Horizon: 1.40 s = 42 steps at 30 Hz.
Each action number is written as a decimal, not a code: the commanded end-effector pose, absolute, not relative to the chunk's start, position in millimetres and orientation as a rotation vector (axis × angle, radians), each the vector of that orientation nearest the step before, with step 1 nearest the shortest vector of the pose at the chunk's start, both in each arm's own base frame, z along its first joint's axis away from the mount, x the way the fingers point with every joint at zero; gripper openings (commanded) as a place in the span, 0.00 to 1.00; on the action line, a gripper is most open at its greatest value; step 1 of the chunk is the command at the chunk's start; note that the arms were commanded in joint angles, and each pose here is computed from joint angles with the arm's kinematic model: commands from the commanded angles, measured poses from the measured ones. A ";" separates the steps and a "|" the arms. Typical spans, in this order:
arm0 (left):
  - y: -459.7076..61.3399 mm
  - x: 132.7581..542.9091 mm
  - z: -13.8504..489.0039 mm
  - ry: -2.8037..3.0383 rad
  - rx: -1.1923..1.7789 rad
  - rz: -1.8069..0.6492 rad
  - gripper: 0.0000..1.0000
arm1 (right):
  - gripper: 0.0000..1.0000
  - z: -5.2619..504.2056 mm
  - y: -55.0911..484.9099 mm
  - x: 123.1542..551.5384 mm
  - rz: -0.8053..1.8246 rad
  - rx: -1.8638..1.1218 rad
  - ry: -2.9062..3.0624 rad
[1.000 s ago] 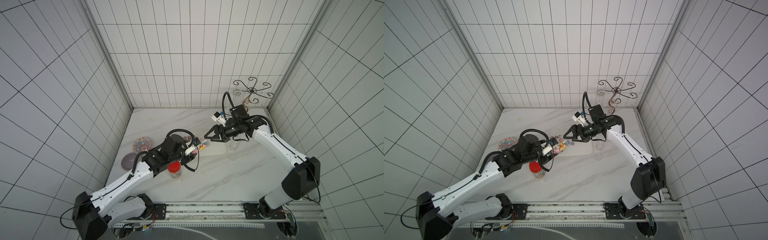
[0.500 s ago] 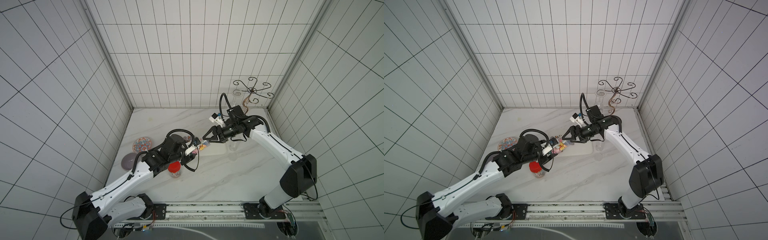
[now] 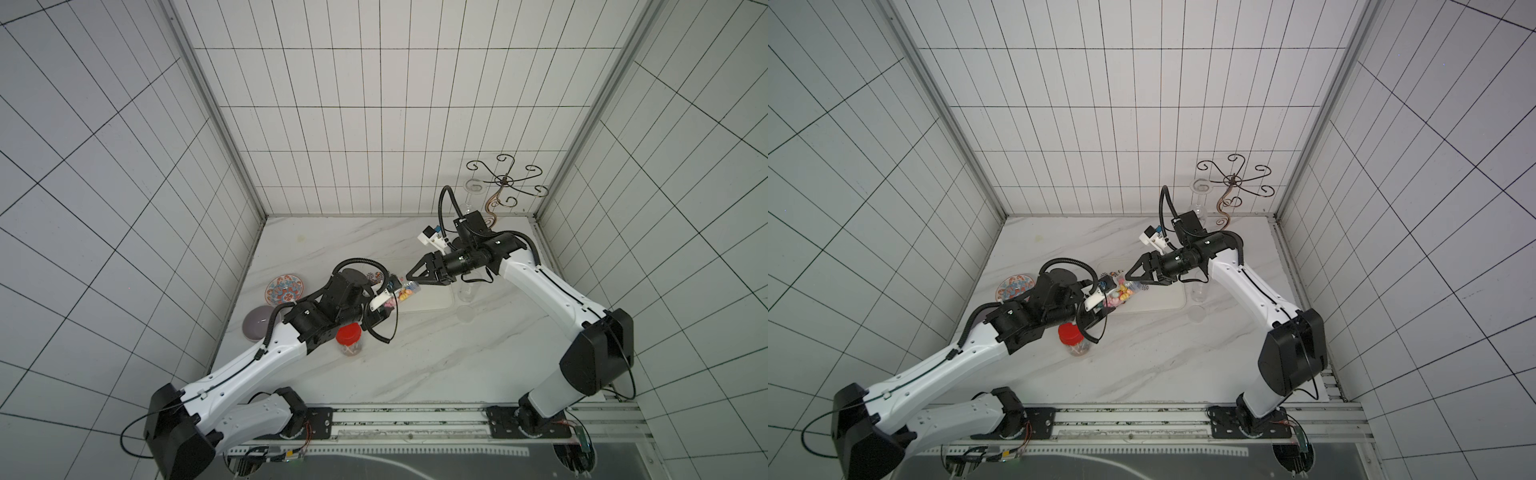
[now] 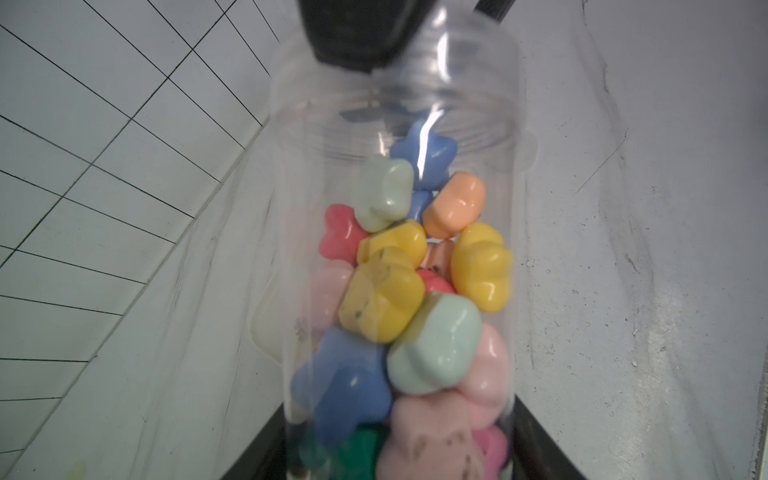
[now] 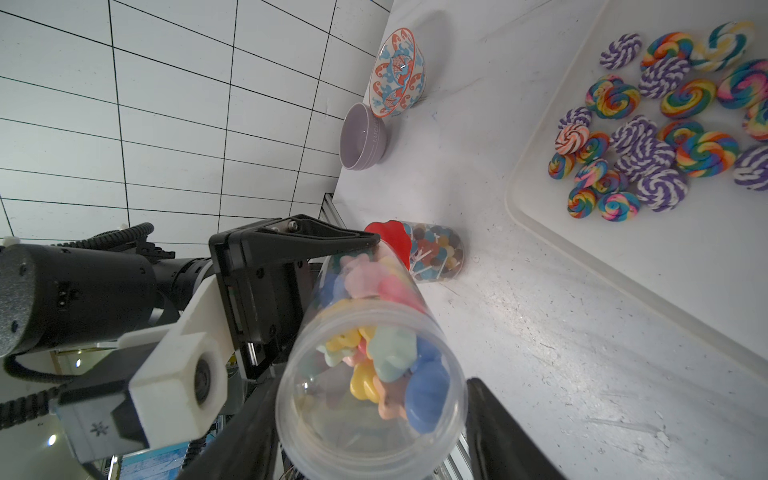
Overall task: Pour the candies out of the jar
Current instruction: Unscrew the lid from the jar.
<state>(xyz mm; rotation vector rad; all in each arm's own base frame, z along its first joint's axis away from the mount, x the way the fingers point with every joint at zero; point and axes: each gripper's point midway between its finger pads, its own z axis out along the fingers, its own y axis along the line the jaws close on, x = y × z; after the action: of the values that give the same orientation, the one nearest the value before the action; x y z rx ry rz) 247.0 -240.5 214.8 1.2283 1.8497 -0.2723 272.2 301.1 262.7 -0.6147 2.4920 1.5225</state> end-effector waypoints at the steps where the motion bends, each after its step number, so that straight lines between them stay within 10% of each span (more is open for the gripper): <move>1: -253.6 247.6 233.5 1.770 1.209 -0.334 0.49 | 0.63 263.2 298.7 260.0 1.524 -0.692 2.444; 42: -294.6 204.6 283.8 1.649 1.363 -0.987 0.51 | 0.54 292.3 271.9 196.7 1.549 -1.217 1.734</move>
<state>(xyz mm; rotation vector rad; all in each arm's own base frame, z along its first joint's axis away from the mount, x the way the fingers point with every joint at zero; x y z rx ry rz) 200.5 -277.1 234.2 1.3585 1.8792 -0.9280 222.7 269.0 287.4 -1.1150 1.8678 1.4249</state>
